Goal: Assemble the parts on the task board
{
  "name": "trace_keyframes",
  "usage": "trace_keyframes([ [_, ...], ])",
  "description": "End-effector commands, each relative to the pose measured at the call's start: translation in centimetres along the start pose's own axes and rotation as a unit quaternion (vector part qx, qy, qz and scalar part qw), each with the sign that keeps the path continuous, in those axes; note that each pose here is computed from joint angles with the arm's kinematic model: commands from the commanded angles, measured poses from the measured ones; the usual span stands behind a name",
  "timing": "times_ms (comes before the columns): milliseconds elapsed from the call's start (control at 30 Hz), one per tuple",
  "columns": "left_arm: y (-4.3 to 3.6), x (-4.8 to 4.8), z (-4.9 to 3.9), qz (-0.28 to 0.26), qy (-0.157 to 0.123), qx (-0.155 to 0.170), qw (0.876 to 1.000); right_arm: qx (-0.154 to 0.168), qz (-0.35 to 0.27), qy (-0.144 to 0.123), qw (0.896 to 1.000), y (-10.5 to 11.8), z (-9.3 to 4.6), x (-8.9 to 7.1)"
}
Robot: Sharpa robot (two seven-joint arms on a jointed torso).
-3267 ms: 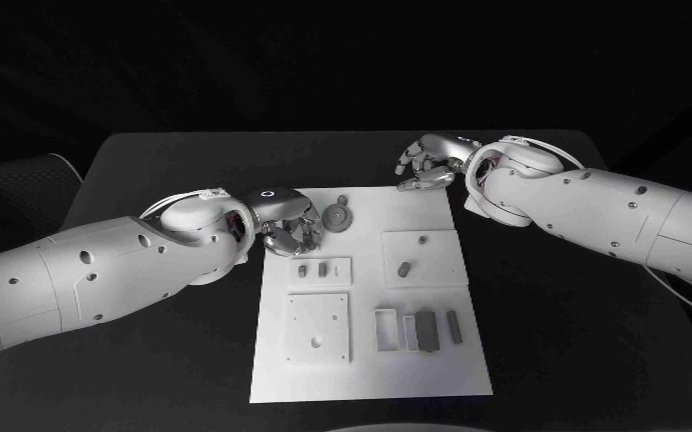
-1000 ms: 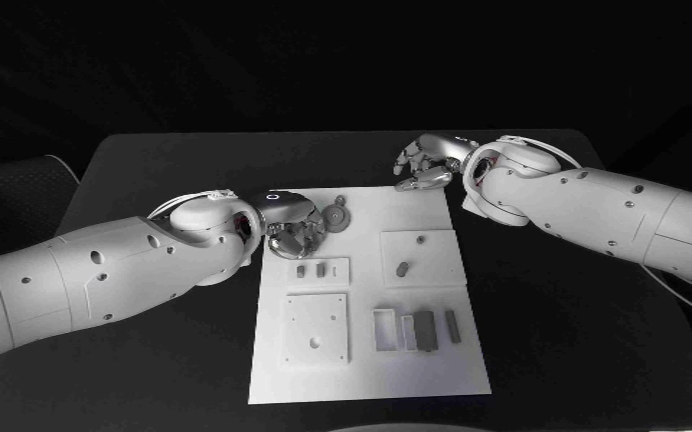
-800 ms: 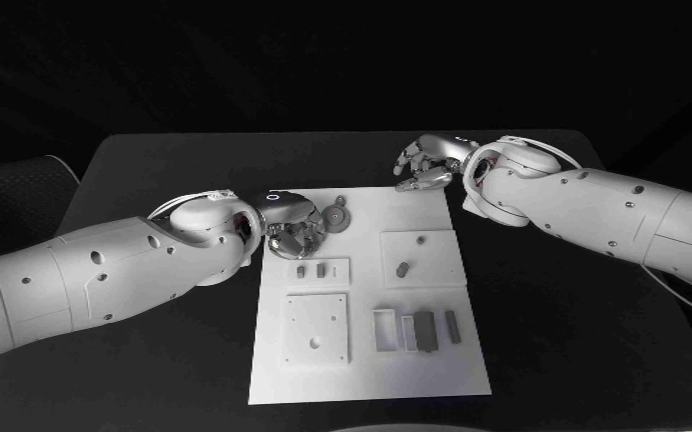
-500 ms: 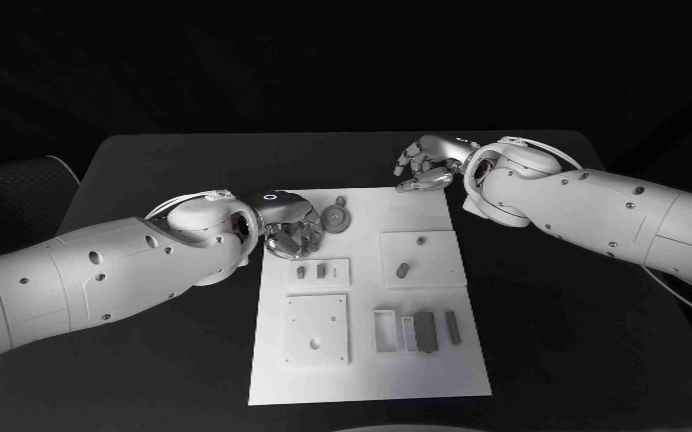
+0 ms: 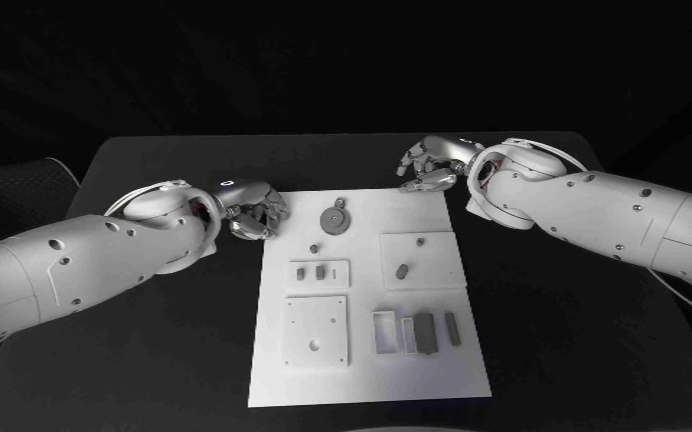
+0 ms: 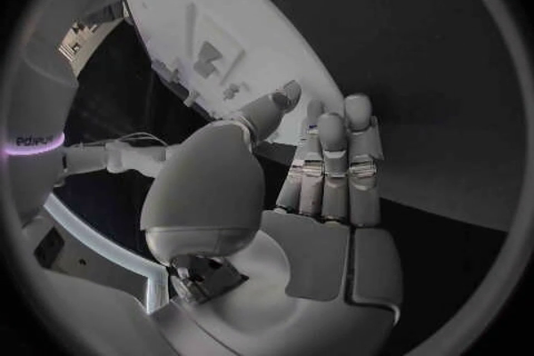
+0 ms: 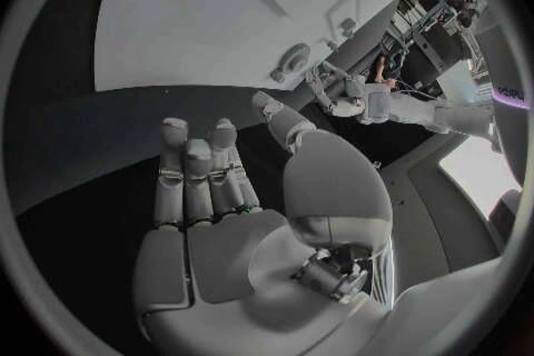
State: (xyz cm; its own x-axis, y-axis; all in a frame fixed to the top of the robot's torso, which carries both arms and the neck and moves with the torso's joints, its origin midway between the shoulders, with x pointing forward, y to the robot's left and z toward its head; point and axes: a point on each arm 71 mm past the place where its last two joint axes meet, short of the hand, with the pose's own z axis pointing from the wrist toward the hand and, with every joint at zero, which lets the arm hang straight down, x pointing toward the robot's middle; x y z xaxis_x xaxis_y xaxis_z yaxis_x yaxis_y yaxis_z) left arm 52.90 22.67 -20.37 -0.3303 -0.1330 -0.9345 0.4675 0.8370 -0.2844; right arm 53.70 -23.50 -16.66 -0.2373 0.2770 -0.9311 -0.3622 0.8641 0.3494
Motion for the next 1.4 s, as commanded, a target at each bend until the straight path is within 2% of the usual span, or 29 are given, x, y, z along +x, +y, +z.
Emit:
trace_keyframes([
  [33, 1.59, -1.27, -0.42, -0.114, -0.045, -0.024, 0.992, -0.013, 0.013, -0.020, 1.000, 0.0, -0.2, -0.3],
  [200, 3.92, -2.72, -1.63, -0.205, -0.086, -0.053, 0.973, -0.035, 0.029, -0.034, 0.998, 0.2, -1.0, -0.6],
  [300, 4.57, -3.26, -2.25, -0.253, -0.108, -0.054, 0.960, -0.050, 0.049, -0.039, 0.997, 0.2, -1.9, -0.4],
  [367, 4.72, -3.67, -2.93, -0.294, -0.138, -0.039, 0.945, -0.060, 0.050, -0.041, 0.996, 0.1, -2.7, -0.4],
  [400, 4.78, -3.73, -3.18, -0.304, -0.142, -0.035, 0.942, -0.061, 0.050, -0.040, 0.996, 0.1, -3.0, -0.3],
  [600, 3.66, -3.45, -4.49, -0.322, -0.135, -0.007, 0.937, -0.061, 0.044, -0.014, 0.997, -0.6, -5.3, 1.0],
  [833, 2.33, -2.84, -5.04, -0.381, -0.124, 0.006, 0.916, -0.066, 0.001, 0.019, 0.998, -0.8, -7.4, 2.6],
  [1000, 1.72, -2.19, -5.17, -0.404, -0.117, 0.008, 0.907, -0.064, -0.043, 0.047, 0.996, -1.1, -8.1, 4.1],
  [1267, 1.13, -1.58, -5.11, -0.410, -0.105, 0.012, 0.906, -0.064, -0.085, 0.066, 0.992, -1.1, -8.7, 5.8],
  [1400, 1.05, -1.53, -5.06, -0.410, -0.104, 0.012, 0.906, -0.065, -0.094, 0.062, 0.992, -1.0, -8.6, 6.3],
])
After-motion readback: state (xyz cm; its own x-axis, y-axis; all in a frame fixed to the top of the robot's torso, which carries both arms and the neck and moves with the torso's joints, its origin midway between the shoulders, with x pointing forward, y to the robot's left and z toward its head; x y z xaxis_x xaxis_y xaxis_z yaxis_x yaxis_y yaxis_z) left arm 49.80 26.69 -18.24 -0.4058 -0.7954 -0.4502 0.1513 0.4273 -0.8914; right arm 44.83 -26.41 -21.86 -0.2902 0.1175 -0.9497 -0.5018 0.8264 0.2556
